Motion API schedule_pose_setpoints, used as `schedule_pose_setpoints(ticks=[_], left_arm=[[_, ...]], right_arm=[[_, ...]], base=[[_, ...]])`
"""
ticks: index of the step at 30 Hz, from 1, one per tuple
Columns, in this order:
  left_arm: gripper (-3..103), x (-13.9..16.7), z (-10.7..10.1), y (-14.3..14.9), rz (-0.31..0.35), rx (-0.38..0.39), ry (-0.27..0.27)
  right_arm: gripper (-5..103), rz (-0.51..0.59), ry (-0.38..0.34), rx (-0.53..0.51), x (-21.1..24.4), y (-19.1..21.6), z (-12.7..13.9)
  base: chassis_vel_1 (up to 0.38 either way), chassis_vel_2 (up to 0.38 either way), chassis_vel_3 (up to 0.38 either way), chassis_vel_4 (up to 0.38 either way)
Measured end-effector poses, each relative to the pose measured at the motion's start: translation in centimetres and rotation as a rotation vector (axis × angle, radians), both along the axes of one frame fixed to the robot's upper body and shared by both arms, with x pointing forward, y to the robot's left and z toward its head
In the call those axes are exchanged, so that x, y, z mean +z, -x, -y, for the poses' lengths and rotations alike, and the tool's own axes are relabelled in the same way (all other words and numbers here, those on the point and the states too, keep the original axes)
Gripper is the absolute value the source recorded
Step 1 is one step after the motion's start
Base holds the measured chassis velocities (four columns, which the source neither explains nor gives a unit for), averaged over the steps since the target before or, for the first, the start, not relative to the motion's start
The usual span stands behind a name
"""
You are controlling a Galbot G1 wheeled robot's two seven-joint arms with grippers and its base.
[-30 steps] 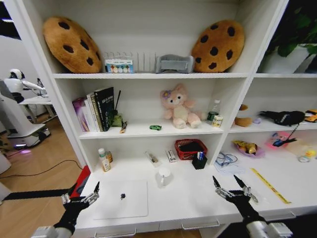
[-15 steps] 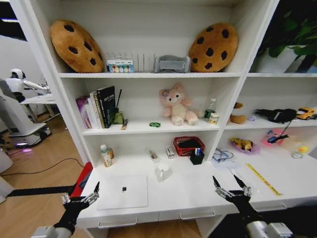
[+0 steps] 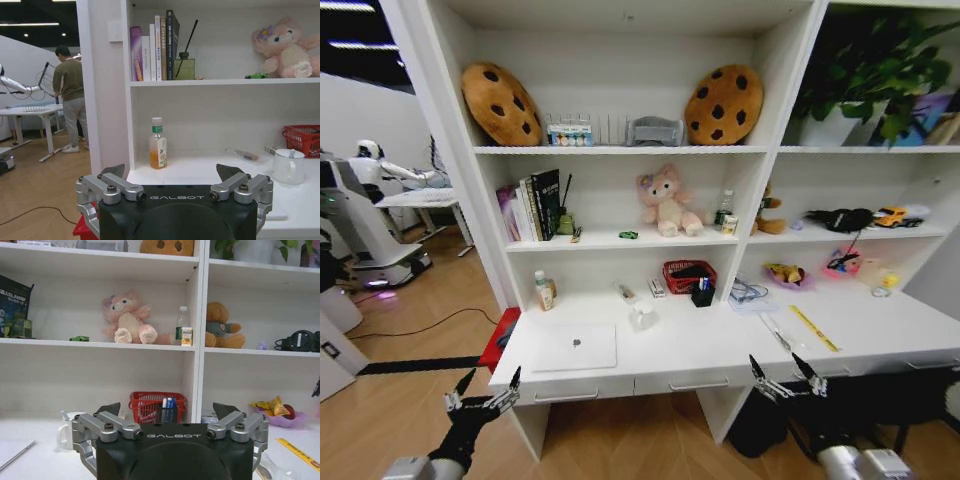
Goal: Organize the objects on the table.
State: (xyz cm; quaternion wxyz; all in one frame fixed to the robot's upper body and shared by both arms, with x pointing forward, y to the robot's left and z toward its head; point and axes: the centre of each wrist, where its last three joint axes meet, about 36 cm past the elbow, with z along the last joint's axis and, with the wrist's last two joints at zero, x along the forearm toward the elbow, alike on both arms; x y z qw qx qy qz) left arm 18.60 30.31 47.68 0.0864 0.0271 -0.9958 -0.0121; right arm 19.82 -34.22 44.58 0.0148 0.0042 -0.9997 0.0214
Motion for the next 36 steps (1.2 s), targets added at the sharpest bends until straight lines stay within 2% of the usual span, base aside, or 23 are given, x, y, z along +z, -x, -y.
schedule_pose_setpoints(ticks=[5, 11, 36], left_arm=[[100, 0.00, 0.00, 0.01, 0.000, 0.000, 0.000], [100, 0.00, -0.01, 0.01, 0.000, 0.001, 0.000], [100, 0.00, 0.00, 0.00, 0.000, 0.000, 0.000]], right_arm=[[100, 0.000, 0.000, 0.000, 0.00, 0.01, 0.00], [100, -0.001, 0.000, 0.000, -0.01, 0.02, 0.00], [100, 0.000, 0.000, 0.000, 0.00, 0.00, 0.00]], base=[[0.323, -0.333, -0.318, 0.325], [0.066, -0.052, -0.161, 0.135], [-0.015, 0.006, 0.024, -0.005]])
